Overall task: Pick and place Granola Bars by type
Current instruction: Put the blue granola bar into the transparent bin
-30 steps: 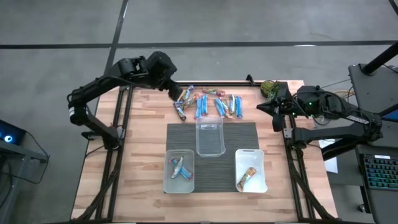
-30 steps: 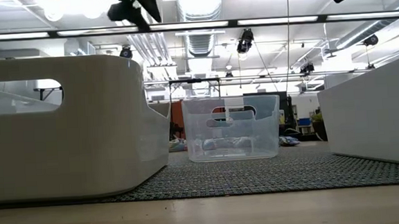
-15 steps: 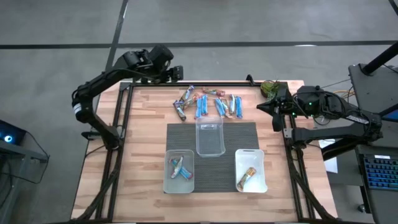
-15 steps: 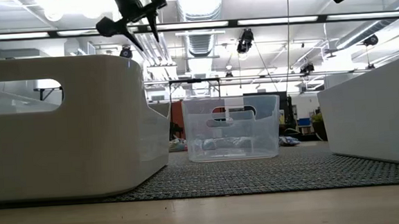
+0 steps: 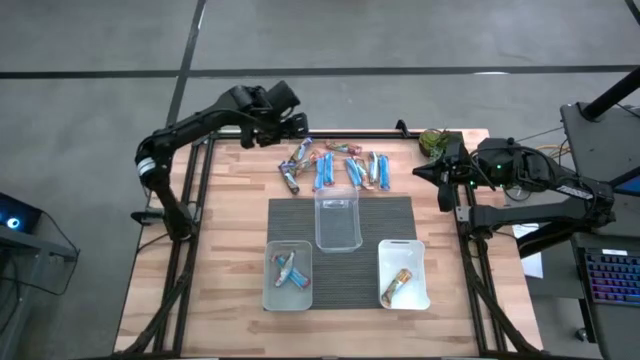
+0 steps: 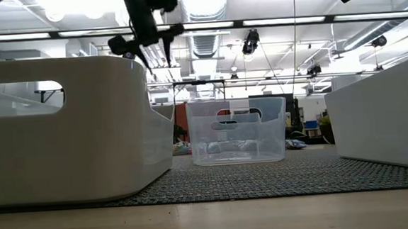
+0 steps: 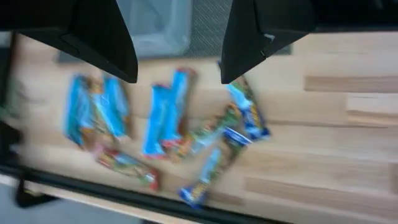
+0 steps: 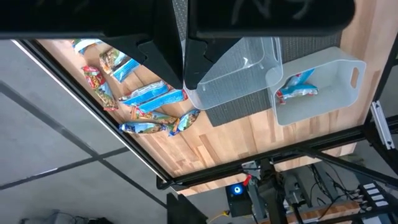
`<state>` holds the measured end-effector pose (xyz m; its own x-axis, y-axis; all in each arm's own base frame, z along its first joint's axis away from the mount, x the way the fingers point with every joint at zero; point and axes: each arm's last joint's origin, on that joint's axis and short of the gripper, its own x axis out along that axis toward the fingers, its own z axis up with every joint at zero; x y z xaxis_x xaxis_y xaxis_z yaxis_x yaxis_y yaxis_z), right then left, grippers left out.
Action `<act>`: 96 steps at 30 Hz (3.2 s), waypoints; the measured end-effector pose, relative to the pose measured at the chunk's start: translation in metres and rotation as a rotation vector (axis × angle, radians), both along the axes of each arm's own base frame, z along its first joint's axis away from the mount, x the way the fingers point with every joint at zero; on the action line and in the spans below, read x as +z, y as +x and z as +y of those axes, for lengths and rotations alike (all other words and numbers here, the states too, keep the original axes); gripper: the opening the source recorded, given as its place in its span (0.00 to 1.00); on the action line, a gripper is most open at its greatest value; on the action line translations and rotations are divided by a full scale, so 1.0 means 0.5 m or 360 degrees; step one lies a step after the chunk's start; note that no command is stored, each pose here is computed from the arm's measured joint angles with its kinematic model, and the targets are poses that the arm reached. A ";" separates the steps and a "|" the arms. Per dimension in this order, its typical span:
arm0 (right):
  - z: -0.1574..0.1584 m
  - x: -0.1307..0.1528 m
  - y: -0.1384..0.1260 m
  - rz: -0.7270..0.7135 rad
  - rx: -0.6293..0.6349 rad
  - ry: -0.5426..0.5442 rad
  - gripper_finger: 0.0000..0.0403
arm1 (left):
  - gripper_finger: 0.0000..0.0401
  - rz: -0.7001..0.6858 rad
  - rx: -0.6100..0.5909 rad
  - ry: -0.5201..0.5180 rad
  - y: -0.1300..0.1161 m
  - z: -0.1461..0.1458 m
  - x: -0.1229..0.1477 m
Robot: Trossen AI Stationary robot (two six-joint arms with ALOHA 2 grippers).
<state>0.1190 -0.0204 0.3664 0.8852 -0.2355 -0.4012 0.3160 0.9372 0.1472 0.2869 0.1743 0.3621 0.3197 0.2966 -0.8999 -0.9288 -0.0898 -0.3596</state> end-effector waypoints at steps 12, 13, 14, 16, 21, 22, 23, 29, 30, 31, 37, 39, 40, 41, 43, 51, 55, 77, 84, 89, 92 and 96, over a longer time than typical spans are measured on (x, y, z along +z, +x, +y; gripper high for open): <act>0.000 0.000 0.000 0.0000 -0.0001 0.0002 0.02 | 0.53 0.0332 0.0290 -0.0261 0.041 0.022 -0.107; 0.000 0.000 0.000 0.0001 0.0000 -0.0001 0.02 | 0.53 0.0339 0.0314 -0.0271 0.044 0.024 -0.114; 0.000 0.000 0.000 0.0001 0.0001 -0.0002 0.02 | 0.53 0.0346 0.0340 -0.0277 0.047 0.025 -0.119; 0.000 0.000 0.000 0.0002 0.0001 -0.0002 0.02 | 0.53 0.0364 0.0395 -0.0281 0.054 0.029 -0.131; 0.000 0.000 0.000 0.0002 0.0001 -0.0002 0.02 | 0.53 0.0425 0.0424 -0.0311 0.072 0.033 -0.165; 0.000 0.000 0.000 0.0002 0.0001 -0.0002 0.02 | 0.53 0.0433 0.0427 -0.0317 0.075 0.033 -0.170; 0.000 0.000 0.000 0.0002 0.0001 -0.0002 0.02 | 0.53 0.0440 0.0431 -0.0321 0.079 0.033 -0.176; 0.000 0.000 0.000 0.0002 -0.0001 0.0003 0.02 | 0.53 0.0467 0.0429 -0.0328 0.096 0.039 -0.204; 0.000 0.000 0.000 0.0002 -0.0001 0.0003 0.02 | 0.53 0.0477 0.0428 -0.0332 0.097 0.039 -0.208; 0.000 0.000 0.000 0.0002 -0.0001 0.0003 0.02 | 0.53 0.0484 0.0427 -0.0335 0.098 0.039 -0.211; 0.000 0.000 0.000 0.0001 -0.0002 0.0004 0.02 | 0.53 0.0486 0.0430 -0.0337 0.103 0.040 -0.220; 0.000 0.000 0.000 -0.0001 -0.0005 0.0012 0.02 | 0.53 0.0486 0.0450 -0.0342 0.102 0.039 -0.227; 0.000 0.000 0.000 -0.0001 -0.0007 0.0017 0.02 | 0.53 0.0500 0.0453 -0.0351 0.100 0.037 -0.233; 0.000 0.000 0.000 -0.0003 -0.0009 0.0021 0.02 | 0.53 0.0513 0.0453 -0.0369 0.098 0.035 -0.239; 0.000 0.000 0.000 -0.0006 -0.0013 0.0030 0.02 | 0.53 0.0532 0.0449 -0.0399 0.095 0.029 -0.248; 0.000 0.000 0.000 -0.0005 -0.0013 0.0030 0.02 | 0.53 0.0445 0.0399 -0.0395 0.114 0.010 -0.276; 0.000 0.000 0.000 -0.0007 -0.0017 0.0037 0.02 | 0.53 0.0422 0.0399 -0.0387 0.116 0.012 -0.277; 0.000 0.000 0.000 -0.0016 -0.0030 0.0067 0.02 | 0.53 0.0368 0.0446 -0.0368 0.097 -0.002 -0.301; 0.000 -0.002 0.002 -0.0006 -0.0029 0.0068 0.02 | 0.53 0.0327 0.0448 -0.0356 0.064 -0.019 -0.310; -0.001 -0.006 0.008 0.0016 -0.0029 0.0071 0.02 | 0.53 0.0257 0.0485 -0.0346 0.047 -0.027 -0.314; -0.002 -0.008 0.013 0.0031 -0.0030 0.0077 0.02 | 0.53 0.0188 0.0517 -0.0326 0.045 -0.027 -0.320; -0.002 -0.011 0.019 0.0047 -0.0022 0.0088 0.02 | 0.53 0.0149 0.0522 -0.0316 0.044 -0.027 -0.330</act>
<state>0.1283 -0.0214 0.3609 0.8697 -0.2243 -0.4396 0.3338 0.9235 0.1892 0.3088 0.1607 0.1973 0.1506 0.1867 -0.9708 -0.8673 -0.4464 -0.2204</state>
